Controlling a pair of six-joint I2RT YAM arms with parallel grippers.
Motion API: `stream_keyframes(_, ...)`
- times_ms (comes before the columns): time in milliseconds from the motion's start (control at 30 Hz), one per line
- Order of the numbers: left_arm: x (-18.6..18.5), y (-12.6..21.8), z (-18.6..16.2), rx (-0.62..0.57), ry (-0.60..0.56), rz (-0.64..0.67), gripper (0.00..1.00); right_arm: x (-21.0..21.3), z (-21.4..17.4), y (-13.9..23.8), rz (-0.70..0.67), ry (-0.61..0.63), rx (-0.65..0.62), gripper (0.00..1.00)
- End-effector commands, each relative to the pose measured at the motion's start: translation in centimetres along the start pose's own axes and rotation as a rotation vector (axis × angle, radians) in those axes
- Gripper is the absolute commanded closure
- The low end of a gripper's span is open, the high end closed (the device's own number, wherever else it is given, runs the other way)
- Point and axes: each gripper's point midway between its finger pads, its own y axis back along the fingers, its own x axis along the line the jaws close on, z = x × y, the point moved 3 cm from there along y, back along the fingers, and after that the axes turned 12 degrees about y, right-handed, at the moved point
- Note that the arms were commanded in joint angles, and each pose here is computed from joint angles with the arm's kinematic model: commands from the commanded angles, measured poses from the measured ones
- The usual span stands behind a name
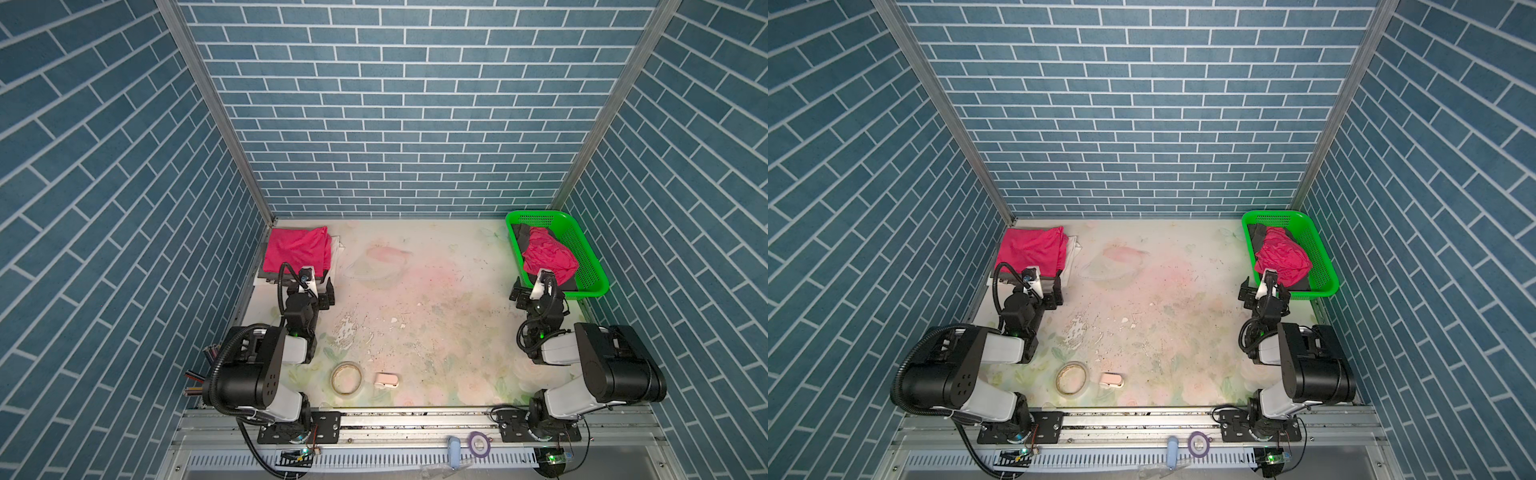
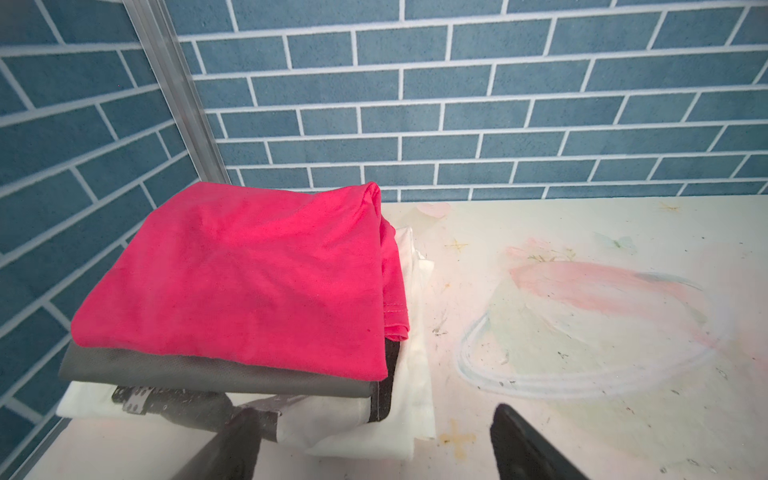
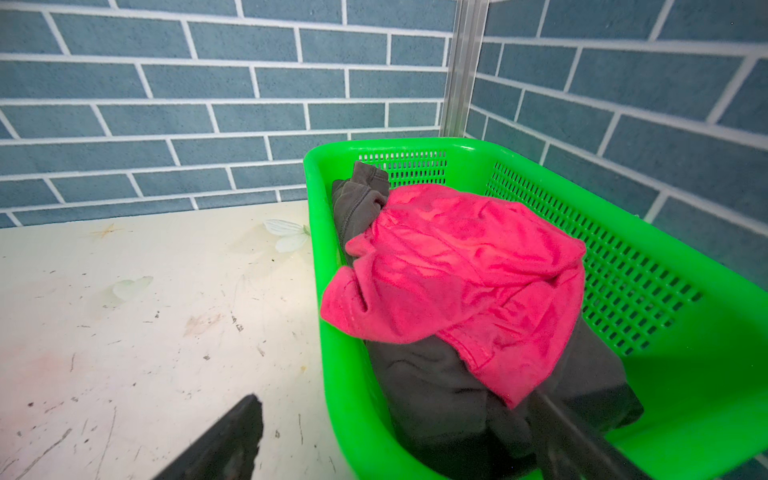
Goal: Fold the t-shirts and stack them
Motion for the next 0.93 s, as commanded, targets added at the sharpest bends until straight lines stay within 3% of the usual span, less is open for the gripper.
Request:
stream_keyframes(0,-0.4,-0.3,0.3,-0.006,-0.020,-0.018,0.12,0.2,-0.2,0.0,0.017,-0.011,0.010,0.01)
stream_keyframes(733,-0.4,-0.3,0.3,-0.005,-0.020,-0.018,0.12,0.3,-0.3,-0.2,0.022,-0.014,0.015,0.01)
stream_keyframes(900,-0.4,-0.3,0.3,-0.005,-0.020,-0.018,0.12,1.5,-0.1,-0.3,0.129,0.020,0.000,0.01)
